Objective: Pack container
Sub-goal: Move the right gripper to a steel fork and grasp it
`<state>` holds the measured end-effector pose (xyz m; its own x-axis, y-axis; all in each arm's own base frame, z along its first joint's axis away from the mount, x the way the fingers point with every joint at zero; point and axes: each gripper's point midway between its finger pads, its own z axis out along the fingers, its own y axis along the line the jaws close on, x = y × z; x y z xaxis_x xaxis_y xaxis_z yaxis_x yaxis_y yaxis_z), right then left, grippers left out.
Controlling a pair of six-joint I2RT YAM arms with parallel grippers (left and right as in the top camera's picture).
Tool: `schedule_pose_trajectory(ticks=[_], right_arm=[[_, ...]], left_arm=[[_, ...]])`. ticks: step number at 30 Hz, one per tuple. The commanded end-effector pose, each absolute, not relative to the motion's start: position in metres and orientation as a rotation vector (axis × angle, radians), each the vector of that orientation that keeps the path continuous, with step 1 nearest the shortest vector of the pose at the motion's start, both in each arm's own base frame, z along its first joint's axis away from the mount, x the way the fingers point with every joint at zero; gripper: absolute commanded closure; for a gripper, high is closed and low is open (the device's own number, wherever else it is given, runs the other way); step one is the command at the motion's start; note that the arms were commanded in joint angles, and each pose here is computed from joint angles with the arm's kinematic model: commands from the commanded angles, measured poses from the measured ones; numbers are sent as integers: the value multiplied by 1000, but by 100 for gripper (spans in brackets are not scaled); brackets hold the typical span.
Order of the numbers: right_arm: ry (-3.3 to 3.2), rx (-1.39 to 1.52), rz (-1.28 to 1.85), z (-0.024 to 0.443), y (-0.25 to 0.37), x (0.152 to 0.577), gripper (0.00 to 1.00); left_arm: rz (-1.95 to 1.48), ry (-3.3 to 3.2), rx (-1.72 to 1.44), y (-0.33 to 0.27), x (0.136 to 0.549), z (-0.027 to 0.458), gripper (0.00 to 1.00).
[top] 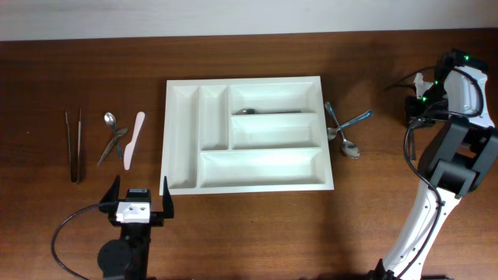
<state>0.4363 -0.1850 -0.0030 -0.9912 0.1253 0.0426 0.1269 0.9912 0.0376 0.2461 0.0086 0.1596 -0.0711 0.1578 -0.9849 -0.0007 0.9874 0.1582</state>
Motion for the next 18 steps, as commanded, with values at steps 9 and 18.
schedule_pose_trajectory(ticks=[9, 18], right_arm=[[-3018, -195, -229, -51, -161, 427, 96], [-3065, -195, -242, -31, -162, 442, 96]], left_arm=[[131, 1635, 135, 7, 246, 159, 1], [131, 1635, 135, 7, 246, 159, 1]])
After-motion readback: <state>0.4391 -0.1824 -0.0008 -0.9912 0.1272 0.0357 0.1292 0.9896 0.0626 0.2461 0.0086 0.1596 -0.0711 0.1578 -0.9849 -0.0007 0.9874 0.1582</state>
